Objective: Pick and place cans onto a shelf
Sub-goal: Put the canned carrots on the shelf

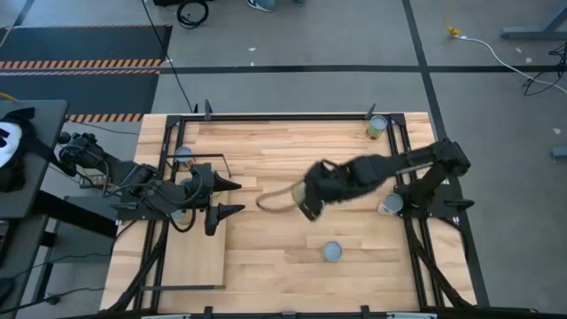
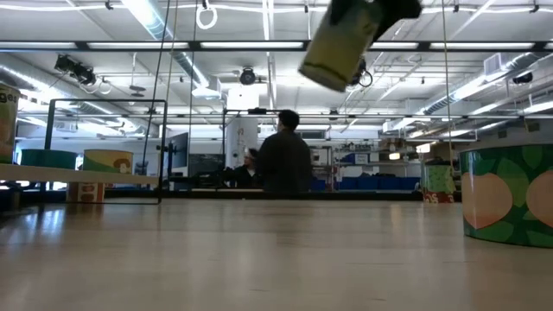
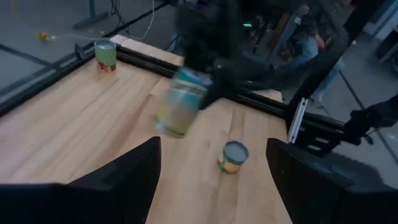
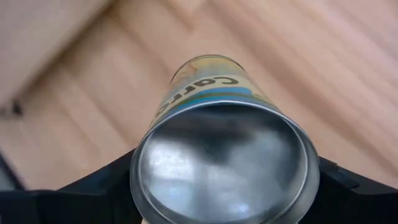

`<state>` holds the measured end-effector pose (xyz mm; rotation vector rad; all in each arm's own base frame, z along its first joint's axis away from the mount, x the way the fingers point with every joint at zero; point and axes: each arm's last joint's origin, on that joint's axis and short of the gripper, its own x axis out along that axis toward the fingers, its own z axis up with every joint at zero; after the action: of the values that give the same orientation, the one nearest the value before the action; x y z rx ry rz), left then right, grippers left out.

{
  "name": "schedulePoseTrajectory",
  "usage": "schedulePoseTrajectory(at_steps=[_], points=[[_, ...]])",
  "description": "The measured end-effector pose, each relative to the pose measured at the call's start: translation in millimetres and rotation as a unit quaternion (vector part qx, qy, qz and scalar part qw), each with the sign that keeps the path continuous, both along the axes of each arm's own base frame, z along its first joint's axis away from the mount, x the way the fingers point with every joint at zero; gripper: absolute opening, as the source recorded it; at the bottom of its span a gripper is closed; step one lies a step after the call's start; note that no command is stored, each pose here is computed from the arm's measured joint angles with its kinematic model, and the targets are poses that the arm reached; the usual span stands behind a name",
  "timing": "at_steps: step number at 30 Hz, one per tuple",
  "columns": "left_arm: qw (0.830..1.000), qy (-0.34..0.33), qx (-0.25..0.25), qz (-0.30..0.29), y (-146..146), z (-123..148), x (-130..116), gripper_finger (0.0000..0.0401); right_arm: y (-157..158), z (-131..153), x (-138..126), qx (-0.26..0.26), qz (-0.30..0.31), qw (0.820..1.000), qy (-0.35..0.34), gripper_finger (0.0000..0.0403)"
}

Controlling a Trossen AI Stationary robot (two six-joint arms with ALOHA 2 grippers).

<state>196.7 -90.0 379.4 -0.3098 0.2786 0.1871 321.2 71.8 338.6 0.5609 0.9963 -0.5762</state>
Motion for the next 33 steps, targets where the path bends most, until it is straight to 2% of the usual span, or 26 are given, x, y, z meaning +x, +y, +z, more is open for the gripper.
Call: schedulePoseTrajectory(at_steps=[2,6,11,15,18,22,25,29,33], points=[[0.999,-0.006,0.033,-0.006,0.6,2.6,-0.5,0.0293,-11.6,-4.4,14.4,-0.004,-0.003,1.000,-0.020,0.0310],[0.996,-0.009,0.093,-0.009,2.4,8.6,-2.4,0.0293,-17.2,-21.9,53.4,0.002,0.037,0.999,-0.039,0.0309],[0.990,0.018,0.137,-0.001,9.0,26.0,-12.5,0.0293,-12.3,-29.9,91.9,-0.011,0.093,0.996,-0.004,0.0309],[0.982,0.057,0.182,-0.011,15.4,38.9,-23.8,0.0293,-11.0,-36.3,109.5,-0.023,0.122,0.992,0.033,0.0309],[0.975,0.083,0.205,0.014,21.3,43.3,-31.7,0.0293,-11.4,-54.1,121.1,-0.025,0.135,0.989,0.057,0.0309],[0.976,0.090,0.196,0.028,28.3,46.9,-43.4,0.0293,-10.3,-79.5,133.4,-0.026,0.145,0.986,0.079,0.0309],[0.978,0.091,0.186,0.012,30.9,47.7,-50.5,0.0293,-11.3,-95.0,141.3,-0.024,0.145,0.985,0.085,0.0309],[0.985,0.082,0.153,-0.006,33.6,50.4,-62.2,0.0293,-16.0,-100.1,146.5,-0.019,0.141,0.987,0.077,0.0309],[0.988,0.070,0.138,-0.021,31.8,52.7,-68.7,0.0293,-19.4,-112.1,148.5,-0.013,0.152,0.983,0.099,0.0310]])
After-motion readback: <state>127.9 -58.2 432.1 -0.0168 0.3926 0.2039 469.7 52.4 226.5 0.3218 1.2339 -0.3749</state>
